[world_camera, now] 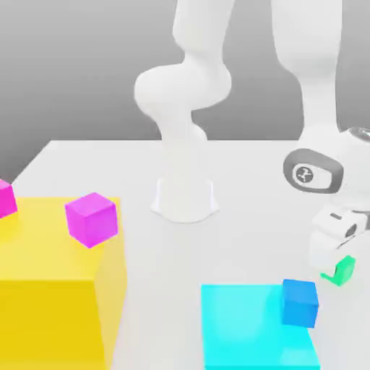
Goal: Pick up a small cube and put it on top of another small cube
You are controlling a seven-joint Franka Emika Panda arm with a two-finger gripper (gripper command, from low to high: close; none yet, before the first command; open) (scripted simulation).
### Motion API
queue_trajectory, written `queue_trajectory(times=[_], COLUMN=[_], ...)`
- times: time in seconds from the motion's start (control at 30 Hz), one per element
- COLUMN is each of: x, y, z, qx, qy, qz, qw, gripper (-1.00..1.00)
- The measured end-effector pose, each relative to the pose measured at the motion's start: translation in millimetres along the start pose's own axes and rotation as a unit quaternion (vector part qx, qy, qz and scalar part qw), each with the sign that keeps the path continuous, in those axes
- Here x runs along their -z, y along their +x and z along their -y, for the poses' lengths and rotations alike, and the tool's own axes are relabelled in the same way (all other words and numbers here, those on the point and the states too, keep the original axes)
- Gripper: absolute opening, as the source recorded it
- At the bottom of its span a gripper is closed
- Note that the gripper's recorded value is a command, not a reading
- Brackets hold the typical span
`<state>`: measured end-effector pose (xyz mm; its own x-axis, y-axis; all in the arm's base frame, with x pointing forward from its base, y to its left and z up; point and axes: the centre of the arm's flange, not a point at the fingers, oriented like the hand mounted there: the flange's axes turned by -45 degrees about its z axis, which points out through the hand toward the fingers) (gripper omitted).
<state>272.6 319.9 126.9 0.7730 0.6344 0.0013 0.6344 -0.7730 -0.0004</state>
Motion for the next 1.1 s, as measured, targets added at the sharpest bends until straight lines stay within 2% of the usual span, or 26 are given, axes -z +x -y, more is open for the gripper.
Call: queue_trajectory(times=[0.23, 0.37, 0.53, 0.73, 0.93, 1.03, 1.1], x=[61.7, 116.7, 190.1, 255.0, 294.9, 294.9, 269.9], y=[2.2, 28.3, 7.8, -72.8, -202.3, -280.0, -327.4], z=[-4.3, -114.2, -266.2, -393.1, -481.2, -515.3, -534.0], qx=[-0.001, -0.032, -0.064, -0.088, -0.131, -0.156, -0.171], qy=[-0.001, -0.009, -0.020, -0.025, -0.015, -0.005, 0.000], qz=[-0.001, -0.012, -0.020, -0.018, -0.010, -0.005, -0.003], qw=[1.000, 0.999, 0.998, 0.996, 0.991, 0.988, 0.985], gripper=[-1.00, -1.00, -1.00, -1.00, -1.00, -1.00, -1.00])
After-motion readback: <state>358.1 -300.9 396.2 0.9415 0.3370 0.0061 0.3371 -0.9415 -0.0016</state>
